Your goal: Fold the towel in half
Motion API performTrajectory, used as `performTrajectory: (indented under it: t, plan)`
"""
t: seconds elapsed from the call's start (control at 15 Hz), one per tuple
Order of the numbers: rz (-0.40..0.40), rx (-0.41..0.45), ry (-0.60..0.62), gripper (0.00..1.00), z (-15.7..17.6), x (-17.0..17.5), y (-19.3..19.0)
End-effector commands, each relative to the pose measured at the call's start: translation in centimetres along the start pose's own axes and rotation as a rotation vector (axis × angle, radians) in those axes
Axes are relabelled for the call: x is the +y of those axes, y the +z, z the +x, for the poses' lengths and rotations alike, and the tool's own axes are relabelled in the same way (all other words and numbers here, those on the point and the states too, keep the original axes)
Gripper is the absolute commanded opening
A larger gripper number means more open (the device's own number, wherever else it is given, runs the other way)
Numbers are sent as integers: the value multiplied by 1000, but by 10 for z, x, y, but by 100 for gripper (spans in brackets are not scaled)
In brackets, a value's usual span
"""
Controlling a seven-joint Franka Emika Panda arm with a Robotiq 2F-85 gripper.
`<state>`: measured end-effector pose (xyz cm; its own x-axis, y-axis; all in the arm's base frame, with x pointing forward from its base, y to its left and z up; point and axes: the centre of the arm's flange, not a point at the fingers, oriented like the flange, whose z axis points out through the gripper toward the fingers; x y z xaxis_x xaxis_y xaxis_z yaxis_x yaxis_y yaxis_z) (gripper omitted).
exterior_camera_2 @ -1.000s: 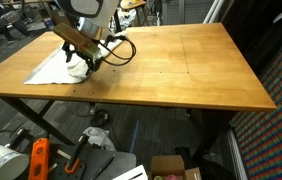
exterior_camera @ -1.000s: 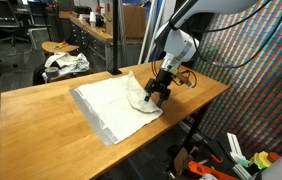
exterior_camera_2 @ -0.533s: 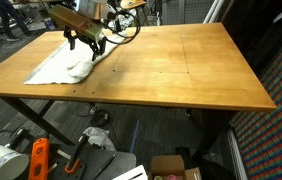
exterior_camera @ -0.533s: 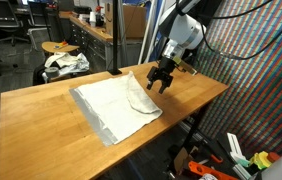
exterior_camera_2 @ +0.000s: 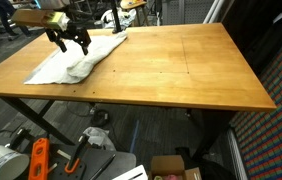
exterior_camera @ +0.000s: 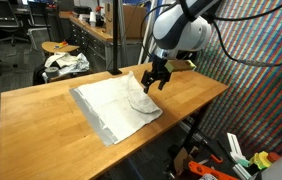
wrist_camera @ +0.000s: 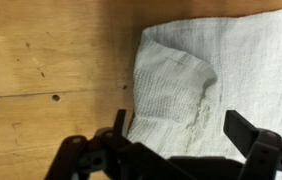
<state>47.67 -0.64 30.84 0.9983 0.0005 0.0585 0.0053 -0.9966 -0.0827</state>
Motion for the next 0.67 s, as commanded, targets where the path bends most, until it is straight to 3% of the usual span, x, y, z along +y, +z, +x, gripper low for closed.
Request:
performTrajectory:
  t: [0.0, 0.2, 0.6]
  plan:
    - [-159, 33, 11, 100, -20, -48, -5]
    - [-207, -8, 9, 100, -22, -75, 0]
    - [-119, -93, 27, 100, -19, -121, 7]
